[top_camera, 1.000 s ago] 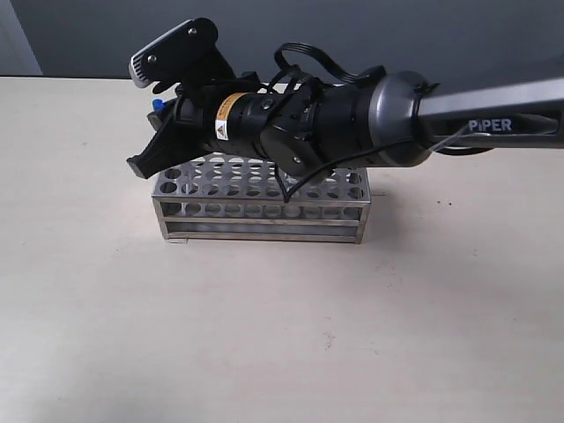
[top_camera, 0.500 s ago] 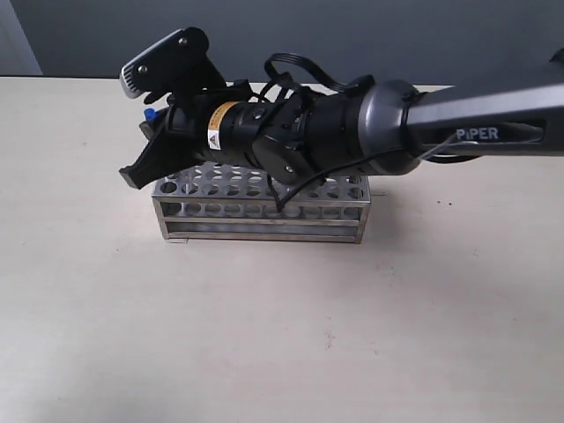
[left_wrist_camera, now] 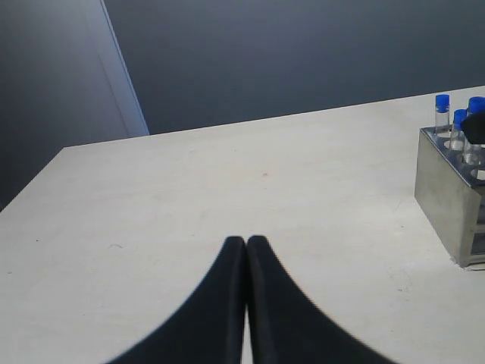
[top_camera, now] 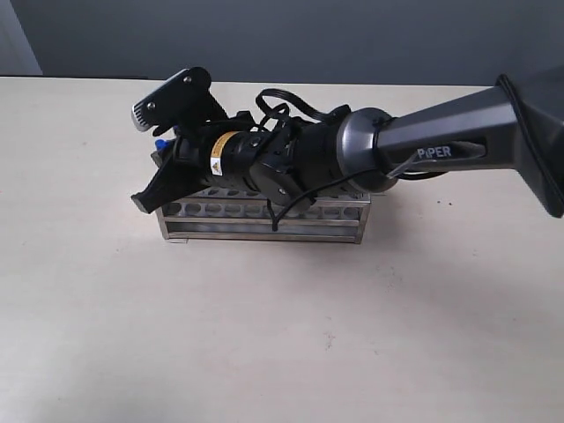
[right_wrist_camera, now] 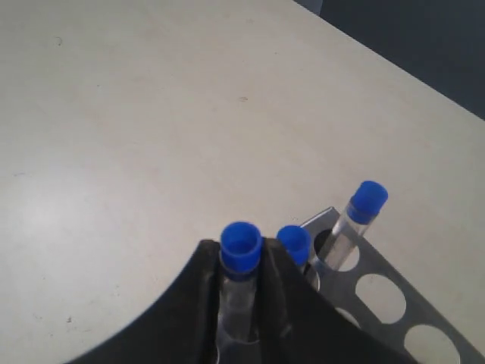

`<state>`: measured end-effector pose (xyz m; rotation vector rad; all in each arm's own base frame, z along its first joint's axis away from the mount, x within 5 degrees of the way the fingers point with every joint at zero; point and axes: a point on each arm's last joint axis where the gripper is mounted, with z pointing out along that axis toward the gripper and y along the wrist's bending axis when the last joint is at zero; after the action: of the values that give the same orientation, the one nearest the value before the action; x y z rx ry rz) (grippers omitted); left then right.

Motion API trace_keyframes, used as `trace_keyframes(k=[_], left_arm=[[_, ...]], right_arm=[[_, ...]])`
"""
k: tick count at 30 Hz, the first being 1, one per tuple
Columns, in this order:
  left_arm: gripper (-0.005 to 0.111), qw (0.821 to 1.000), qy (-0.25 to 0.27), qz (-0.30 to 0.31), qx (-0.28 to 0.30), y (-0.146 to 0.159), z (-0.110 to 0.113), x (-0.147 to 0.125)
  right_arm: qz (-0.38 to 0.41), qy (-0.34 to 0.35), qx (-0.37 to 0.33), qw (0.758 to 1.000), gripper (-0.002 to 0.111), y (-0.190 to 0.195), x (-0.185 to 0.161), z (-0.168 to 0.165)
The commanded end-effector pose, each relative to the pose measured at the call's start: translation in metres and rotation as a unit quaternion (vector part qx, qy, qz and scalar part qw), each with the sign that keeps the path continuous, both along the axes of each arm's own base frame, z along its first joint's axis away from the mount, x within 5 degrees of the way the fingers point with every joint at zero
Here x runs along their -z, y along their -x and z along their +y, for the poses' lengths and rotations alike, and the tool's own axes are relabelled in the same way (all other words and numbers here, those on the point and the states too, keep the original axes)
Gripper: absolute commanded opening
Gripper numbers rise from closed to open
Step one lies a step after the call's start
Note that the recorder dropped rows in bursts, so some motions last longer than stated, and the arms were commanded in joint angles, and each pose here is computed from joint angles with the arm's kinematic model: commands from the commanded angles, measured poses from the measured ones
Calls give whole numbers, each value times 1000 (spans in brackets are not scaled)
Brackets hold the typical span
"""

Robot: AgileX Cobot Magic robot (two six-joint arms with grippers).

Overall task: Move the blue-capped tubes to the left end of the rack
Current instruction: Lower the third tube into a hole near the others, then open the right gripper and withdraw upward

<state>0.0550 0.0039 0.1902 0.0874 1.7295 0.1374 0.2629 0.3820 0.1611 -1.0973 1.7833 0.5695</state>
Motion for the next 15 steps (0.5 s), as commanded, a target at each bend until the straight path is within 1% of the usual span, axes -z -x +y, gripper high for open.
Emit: trace_keyframes(k=[1, 3, 5, 9, 12, 15], left_arm=[[0, 1000, 3, -5, 4, 0, -1, -2], [0, 1000, 3, -5, 4, 0, -1, -2], [0, 1000, 3, -5, 4, 0, -1, -2], [0, 1000, 3, -5, 4, 0, -1, -2], [0, 1000, 3, -5, 4, 0, -1, -2], [0, 1000, 3, -5, 4, 0, -1, -2]], right_arm=[[-1, -9, 3, 1000, 31, -2, -3, 0], [0, -7, 4, 1000, 41, -2, -2, -1], [1, -5, 4, 1000, 44, -2, -3, -1], [-10, -19, 9, 1000, 42, -3, -23, -5], [-28, -42, 23, 998, 40, -11, -51, -17], [-43, -57, 48, 996, 38, -20, -85, -37]])
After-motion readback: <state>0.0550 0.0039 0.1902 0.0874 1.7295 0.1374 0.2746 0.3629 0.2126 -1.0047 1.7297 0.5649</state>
